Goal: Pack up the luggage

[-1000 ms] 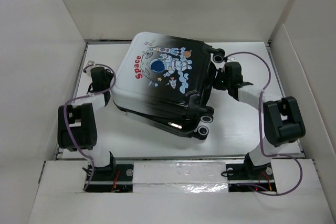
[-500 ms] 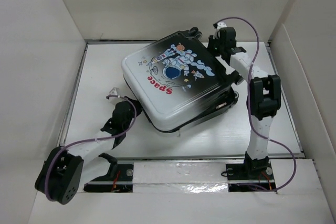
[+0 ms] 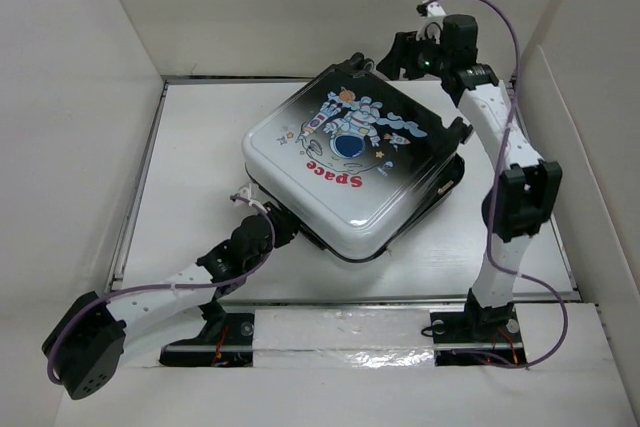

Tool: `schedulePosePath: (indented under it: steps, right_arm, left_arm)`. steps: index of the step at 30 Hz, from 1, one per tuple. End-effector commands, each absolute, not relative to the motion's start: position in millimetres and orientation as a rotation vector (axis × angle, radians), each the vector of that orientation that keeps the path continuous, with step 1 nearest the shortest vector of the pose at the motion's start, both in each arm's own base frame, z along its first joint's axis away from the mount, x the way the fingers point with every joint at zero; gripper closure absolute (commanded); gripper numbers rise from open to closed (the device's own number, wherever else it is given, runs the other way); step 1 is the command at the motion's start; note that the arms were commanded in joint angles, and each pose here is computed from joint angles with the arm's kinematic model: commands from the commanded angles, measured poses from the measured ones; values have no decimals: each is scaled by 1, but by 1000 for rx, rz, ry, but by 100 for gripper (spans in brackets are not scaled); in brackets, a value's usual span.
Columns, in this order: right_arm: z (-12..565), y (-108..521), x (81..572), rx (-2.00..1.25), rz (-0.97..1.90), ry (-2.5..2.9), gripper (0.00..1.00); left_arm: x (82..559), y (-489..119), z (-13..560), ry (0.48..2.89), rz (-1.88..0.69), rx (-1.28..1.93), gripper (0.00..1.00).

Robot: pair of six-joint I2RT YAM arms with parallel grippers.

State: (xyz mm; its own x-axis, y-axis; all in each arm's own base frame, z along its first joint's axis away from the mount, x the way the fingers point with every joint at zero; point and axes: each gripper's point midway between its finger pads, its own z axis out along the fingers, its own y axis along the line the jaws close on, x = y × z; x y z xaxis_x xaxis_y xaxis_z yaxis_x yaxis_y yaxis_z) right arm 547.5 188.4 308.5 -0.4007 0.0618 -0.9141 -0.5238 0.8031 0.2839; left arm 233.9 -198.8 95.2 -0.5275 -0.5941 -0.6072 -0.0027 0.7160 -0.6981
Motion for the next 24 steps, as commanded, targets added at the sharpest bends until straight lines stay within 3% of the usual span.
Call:
schedulePosePath:
  steps: [1,2,3,4,5,6,7,8,10,13,17,24]
  right_arm:
    - [384,176,495,-408,655,1679,32]
    - [390,173,482,-398,654,1645,36]
    - [429,166,447,-387,646,1544,46]
    - [433,162,432,-377,637,1513,67]
    - [410,162,420,-361,634,1521,75]
    - [437,159,381,-362,634,1430,84]
    - [438,167,360,-376,660,1389,96]
    - [390,173,346,-373,694,1460,99]
    - [390,181,291,-394,747,1382,100]
    - [336,185,235,-446,805,1413,100]
    - [284,181,185,-476,871,1508,100]
    - [206,173,156,-378,915,1792,100]
  left_arm:
    - [240,-206,127,1948,-836,-411,83]
    - [244,-206,135,1936,-839,-411,83]
    - [245,-207,135,1940,-834,-399,83]
    - [246,-208,138,1940,-828,-385,83]
    - [248,-209,143,1929,-823,-379,82]
    - [249,-209,142,1930,-816,-373,82]
    - [252,-211,147,1913,-821,-361,82]
    - [254,-213,153,1899,-827,-358,82]
    - [258,-212,157,1888,-814,-348,82]
    - [262,-213,161,1880,-808,-322,82]
    - [276,-211,159,1904,-801,-304,82]
    - [283,-213,168,1897,-778,-263,83]
